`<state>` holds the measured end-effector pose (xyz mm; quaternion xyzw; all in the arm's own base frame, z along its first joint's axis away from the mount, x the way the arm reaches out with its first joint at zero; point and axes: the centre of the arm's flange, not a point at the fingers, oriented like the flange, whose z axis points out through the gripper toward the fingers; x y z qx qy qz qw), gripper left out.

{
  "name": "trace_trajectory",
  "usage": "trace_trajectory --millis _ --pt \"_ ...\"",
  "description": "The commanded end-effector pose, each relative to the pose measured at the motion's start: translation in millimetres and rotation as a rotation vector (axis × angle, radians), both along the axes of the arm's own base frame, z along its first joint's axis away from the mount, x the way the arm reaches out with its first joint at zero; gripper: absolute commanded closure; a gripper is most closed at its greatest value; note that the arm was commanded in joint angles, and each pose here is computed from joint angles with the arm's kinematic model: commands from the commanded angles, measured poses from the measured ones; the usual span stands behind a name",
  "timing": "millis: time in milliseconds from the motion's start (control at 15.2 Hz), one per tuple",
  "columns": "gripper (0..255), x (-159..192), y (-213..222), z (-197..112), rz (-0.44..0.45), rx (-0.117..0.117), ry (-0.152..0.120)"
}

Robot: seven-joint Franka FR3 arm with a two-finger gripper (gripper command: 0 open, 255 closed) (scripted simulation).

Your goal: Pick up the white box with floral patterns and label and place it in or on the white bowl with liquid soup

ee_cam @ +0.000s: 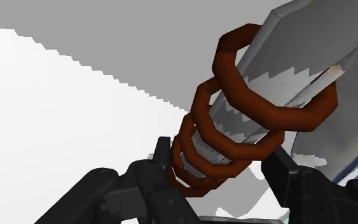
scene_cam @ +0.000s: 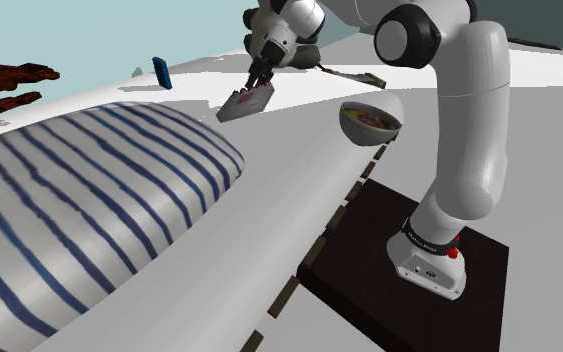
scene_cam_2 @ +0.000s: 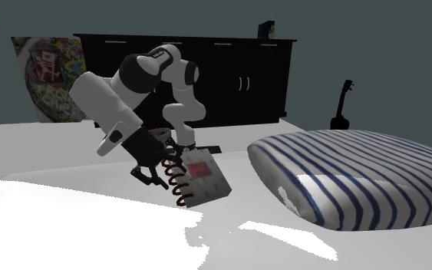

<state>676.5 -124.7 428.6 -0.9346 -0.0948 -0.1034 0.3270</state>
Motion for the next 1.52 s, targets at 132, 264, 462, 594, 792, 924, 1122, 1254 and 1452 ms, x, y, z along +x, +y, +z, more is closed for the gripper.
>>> trace_trajectory --millis 132,264,462,594,792,924,1122,1254,1452 --pt "255 0.4 -0.5 21.1 0.0 0.0 -0.001" --pt "255 0.4 -0.5 31.7 0.0 0.0 -0.001" --pt "255 0.4 -0.5 47.5 0.0 0.0 -0.001" --pt "255 0.4 -0.5 58.1 0.0 0.0 -0.001" --pt "255 0.4 -0.5 73.9 0.0 0.0 -0.001" --pt "255 0.4 -0.5 84.5 0.0 0.0 -0.001" --pt "255 0.4 -0.5 100.3 0.0 0.0 -0.001" --pt "255 0.4 -0.5 107.0 0.0 0.0 -0.001" --pt "255 -35.3 -17.4 108.5 0.0 0.0 -0.001"
